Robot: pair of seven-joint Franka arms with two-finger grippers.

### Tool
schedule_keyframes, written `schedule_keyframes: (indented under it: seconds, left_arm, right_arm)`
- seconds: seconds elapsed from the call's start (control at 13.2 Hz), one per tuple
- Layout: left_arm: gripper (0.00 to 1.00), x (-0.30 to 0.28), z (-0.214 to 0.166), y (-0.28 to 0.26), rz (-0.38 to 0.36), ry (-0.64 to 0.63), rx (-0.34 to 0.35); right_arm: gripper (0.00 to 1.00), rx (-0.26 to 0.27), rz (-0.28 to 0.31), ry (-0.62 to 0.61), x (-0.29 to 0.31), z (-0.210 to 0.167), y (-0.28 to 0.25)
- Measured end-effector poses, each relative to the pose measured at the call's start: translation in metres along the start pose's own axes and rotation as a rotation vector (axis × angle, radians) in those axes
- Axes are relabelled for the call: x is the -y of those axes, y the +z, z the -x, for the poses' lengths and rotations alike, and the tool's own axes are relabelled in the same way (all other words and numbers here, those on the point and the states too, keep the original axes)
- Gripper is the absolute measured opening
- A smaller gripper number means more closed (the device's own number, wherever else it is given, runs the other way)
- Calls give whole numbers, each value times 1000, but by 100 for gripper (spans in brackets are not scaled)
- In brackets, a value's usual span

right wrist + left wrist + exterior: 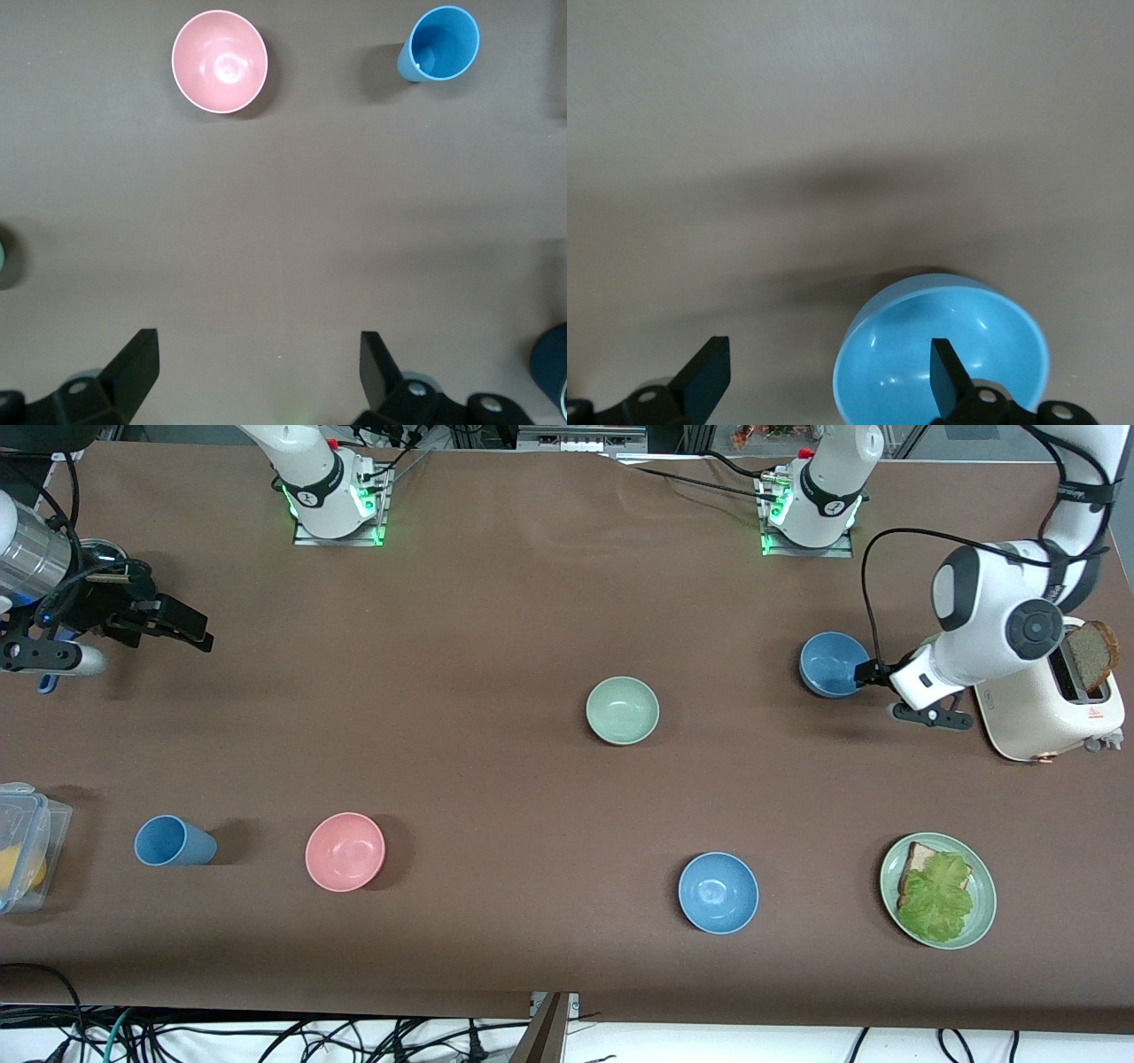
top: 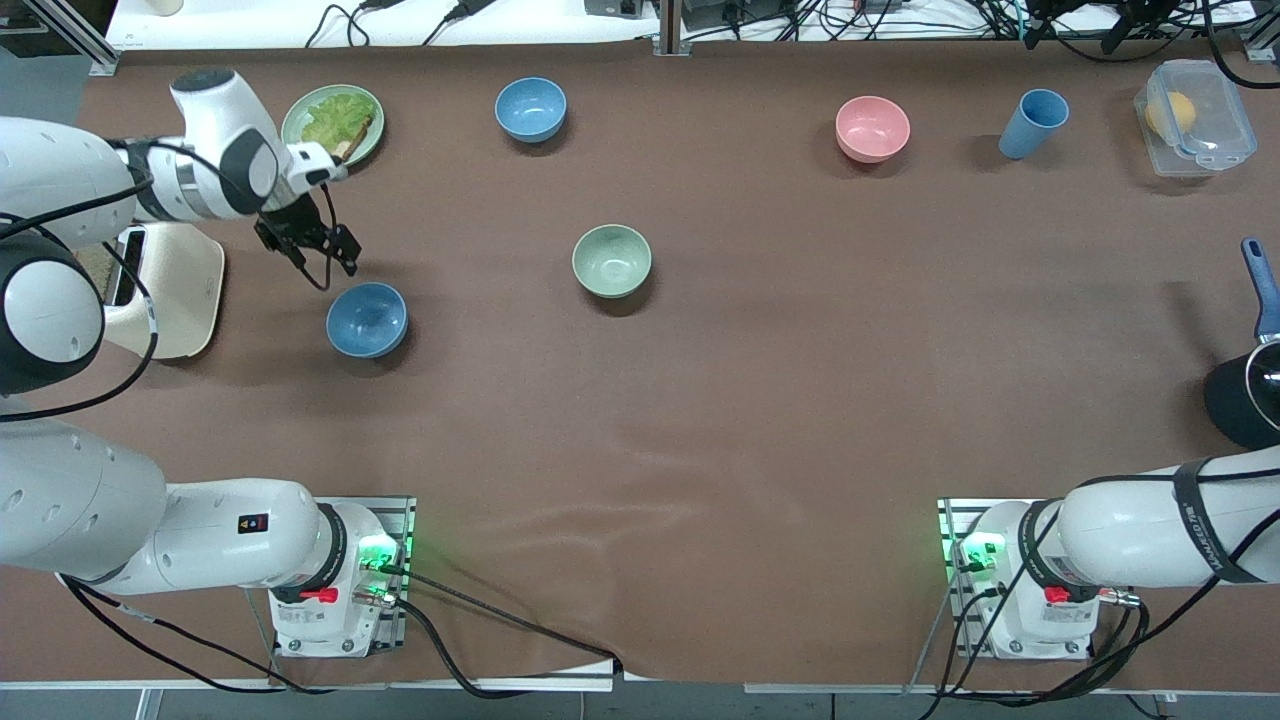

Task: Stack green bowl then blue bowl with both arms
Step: 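Grasp the light blue bowl's rim with the left gripper and lift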

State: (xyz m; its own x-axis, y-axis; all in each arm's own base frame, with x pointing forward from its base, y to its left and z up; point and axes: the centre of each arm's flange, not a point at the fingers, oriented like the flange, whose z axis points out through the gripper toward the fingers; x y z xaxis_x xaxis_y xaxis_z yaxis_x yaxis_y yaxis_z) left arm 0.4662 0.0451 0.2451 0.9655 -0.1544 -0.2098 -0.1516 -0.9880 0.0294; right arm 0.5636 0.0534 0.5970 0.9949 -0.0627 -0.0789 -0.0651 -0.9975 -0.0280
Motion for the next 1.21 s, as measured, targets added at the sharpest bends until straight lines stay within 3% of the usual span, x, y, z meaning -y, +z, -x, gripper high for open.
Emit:
schedule_keyframes:
  seconds: [0.3, 0.91, 1.21]
  left_arm:
    - [97, -3, 18, 46, 1, 87, -16]
    - [10, 0, 19, 57, 9, 143, -1]
    - [6, -5, 16, 42, 4, 174, -10]
  right_arm:
    - [100, 6, 26, -16, 5, -2, 6]
    - [100, -32, 43, -46, 4, -3, -7]
    - [100, -33, 44, -57, 11, -2, -8]
